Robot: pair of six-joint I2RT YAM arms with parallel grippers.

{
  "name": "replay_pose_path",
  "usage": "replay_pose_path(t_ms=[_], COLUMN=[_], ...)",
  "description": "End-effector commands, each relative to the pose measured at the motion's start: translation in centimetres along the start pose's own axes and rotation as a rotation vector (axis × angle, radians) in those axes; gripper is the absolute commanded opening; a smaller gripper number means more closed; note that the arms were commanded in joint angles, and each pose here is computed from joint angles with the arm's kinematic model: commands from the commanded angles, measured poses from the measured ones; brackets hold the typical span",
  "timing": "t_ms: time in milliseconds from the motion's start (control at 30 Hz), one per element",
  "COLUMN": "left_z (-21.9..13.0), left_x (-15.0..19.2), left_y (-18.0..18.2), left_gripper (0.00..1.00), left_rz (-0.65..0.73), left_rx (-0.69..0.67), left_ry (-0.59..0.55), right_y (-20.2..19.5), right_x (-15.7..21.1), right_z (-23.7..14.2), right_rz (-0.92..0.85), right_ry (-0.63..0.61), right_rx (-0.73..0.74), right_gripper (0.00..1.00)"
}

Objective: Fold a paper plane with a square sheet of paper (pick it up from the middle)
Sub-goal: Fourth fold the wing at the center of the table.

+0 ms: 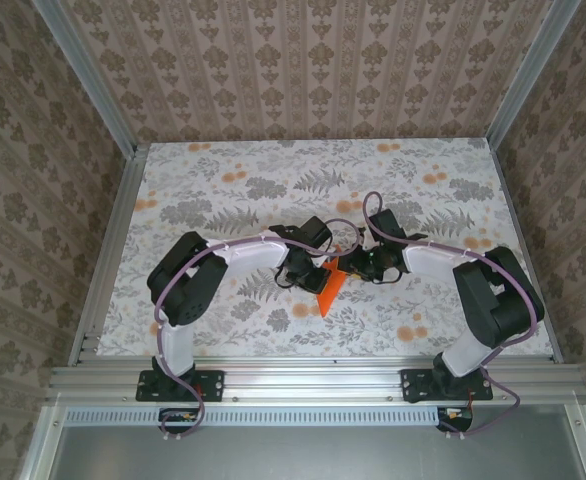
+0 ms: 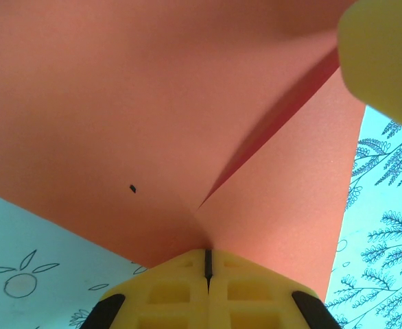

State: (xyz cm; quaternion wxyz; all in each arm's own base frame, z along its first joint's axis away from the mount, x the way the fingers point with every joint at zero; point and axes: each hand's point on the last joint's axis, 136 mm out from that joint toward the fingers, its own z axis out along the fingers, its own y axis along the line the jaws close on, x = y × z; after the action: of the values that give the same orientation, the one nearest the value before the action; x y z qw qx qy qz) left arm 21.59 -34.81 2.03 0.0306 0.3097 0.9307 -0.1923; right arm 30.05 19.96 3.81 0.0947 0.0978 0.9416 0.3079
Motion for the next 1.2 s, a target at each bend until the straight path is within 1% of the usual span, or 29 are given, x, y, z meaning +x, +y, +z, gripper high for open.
replay_pose_path(t_ms=[0, 400, 633, 767, 1000, 1167], left_z=[0.0, -0.1, -0.1, -0.2, -0.8, -1.4], left_x=[1.5, 1.6, 1.5, 1.5, 1.1, 0.7], left_y=[0.6, 0.7, 0.6, 0.7, 0.8, 0.9], left_gripper=[0.0, 0.0, 0.0, 0.0, 0.0, 0.01], left_rz=[0.016, 0.015, 0.015, 0.015, 0.006, 0.002], left_rx=[-0.032, -0.032, -0.032, -0.037, -0.045, -0.05], left_ry=[0.044, 0.044, 0.044, 0.042, 0.006, -0.021], right_y=[-0.1, -0.7, 0.0, 1.1, 1.0, 1.3], right_x=[0.1, -0.3, -0.4, -0.1, 0.9, 1.2], right_z=[0.1, -0.1, 0.2, 0.7, 1.6, 2.0], right_rz=[-0.035, -0.092, -0.104, -0.083, -0.04, -0.03], right_ry=[0.022, 0.034, 0.041, 0.051, 0.063, 0.074], right_rx=[0.045, 0.155, 0.123, 0.047, -0.018, -0.061], right_gripper=[0.34, 0.34, 0.34, 0.31, 0.3, 0.27])
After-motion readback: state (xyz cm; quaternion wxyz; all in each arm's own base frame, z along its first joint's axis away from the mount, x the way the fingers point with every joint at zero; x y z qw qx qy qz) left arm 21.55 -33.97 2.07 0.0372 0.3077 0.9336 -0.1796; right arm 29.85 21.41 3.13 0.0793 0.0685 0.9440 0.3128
